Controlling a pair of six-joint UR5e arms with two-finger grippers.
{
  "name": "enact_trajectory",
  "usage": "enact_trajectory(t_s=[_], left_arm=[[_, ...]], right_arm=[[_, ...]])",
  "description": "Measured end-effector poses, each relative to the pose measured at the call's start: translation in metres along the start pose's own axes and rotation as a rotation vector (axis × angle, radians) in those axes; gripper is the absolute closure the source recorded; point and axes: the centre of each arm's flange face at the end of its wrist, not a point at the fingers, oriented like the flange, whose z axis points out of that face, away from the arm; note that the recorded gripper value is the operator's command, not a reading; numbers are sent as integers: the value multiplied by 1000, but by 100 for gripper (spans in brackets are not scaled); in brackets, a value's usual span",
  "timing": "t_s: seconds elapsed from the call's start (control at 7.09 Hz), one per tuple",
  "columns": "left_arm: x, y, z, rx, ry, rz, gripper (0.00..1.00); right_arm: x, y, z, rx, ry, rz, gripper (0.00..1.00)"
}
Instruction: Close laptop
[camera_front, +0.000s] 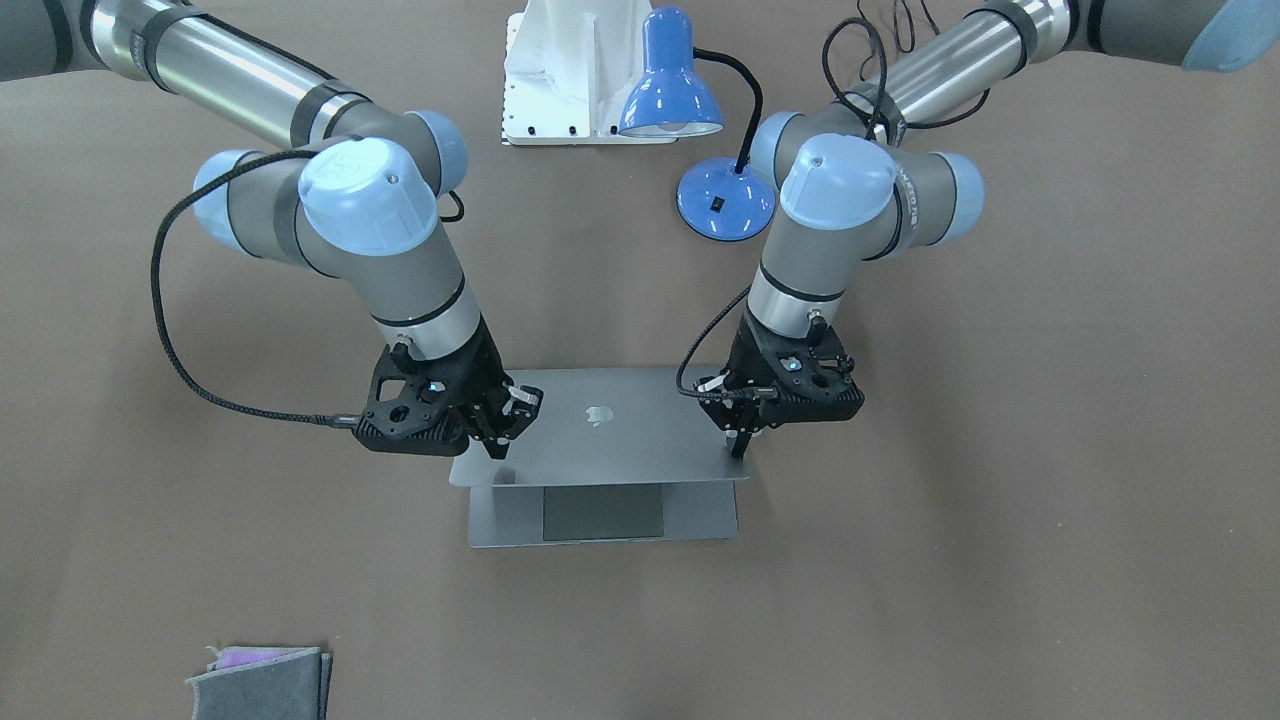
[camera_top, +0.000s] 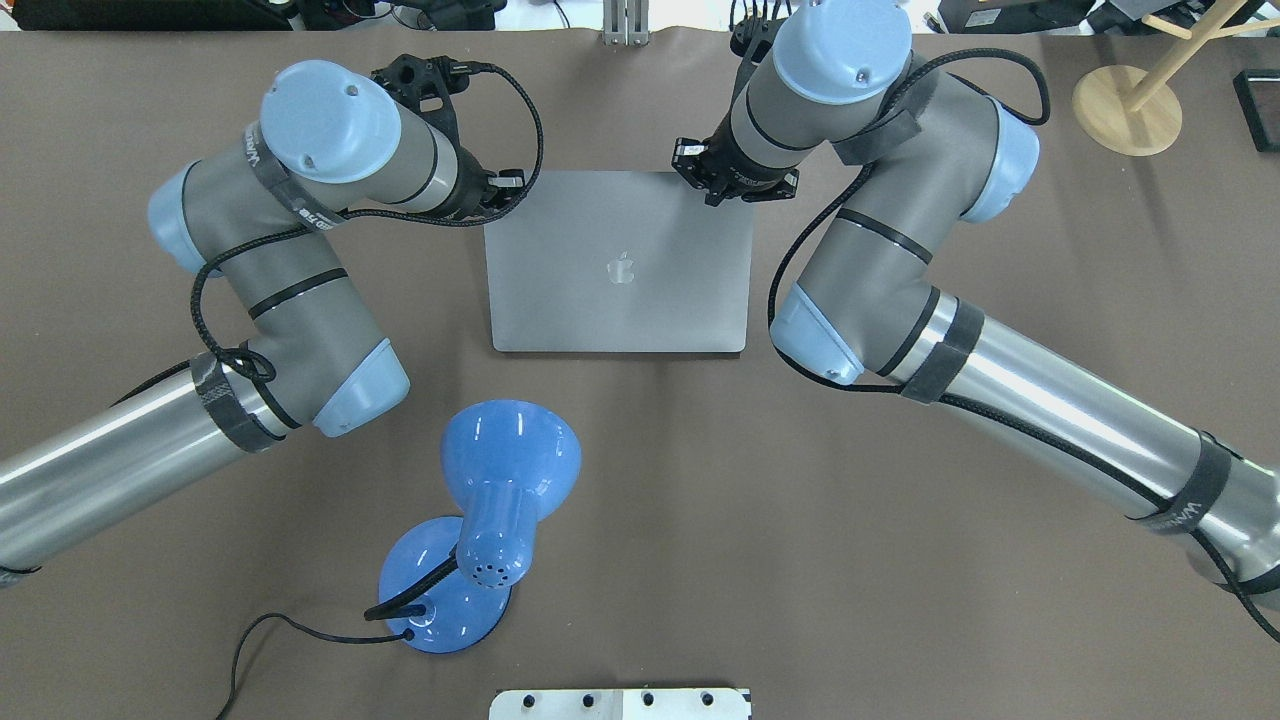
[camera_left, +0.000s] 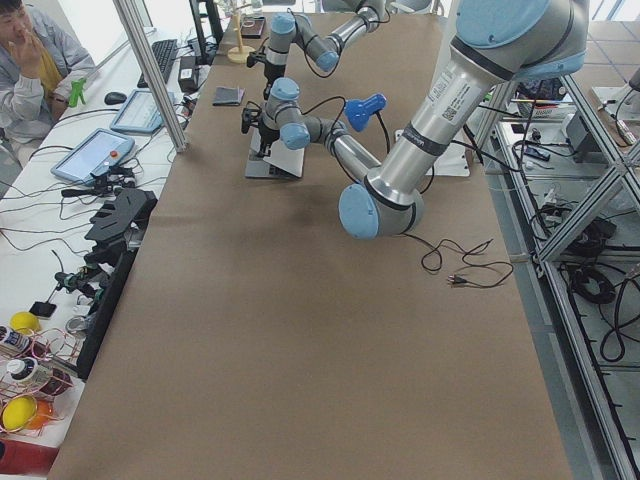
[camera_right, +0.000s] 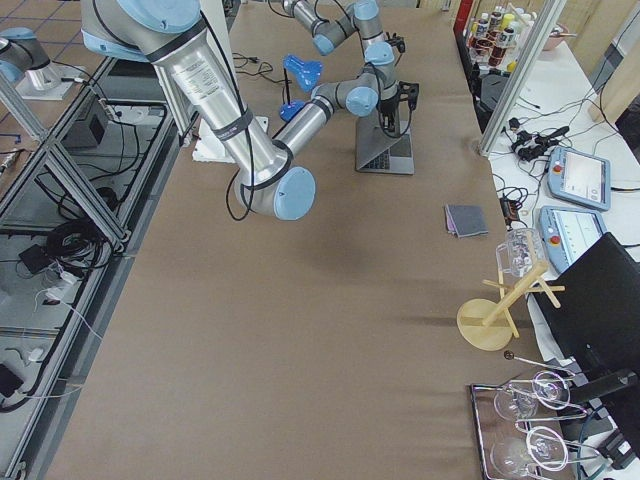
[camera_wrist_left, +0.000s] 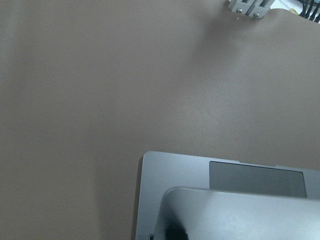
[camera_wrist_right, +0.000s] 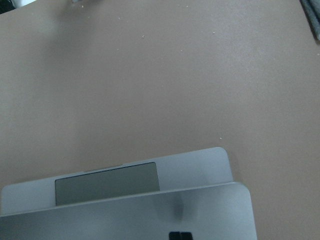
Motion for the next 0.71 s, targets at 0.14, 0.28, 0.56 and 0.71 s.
enact_trajectory(t_s=[0.14, 0.28, 0.56, 0.71], left_arm=[[0, -4, 20, -3, -5, 1, 100], [0, -6, 32, -6, -11, 1, 100], [3, -9, 49, -14, -29, 3, 100], [4, -10, 55, -18, -35, 6, 100]], right_arm=[[-1, -8, 25, -13, 13, 4, 100], [2, -13, 44, -32, 19, 5, 100], [11, -17, 71, -67, 30, 0, 100], [15, -18, 78, -79, 38, -6, 100]])
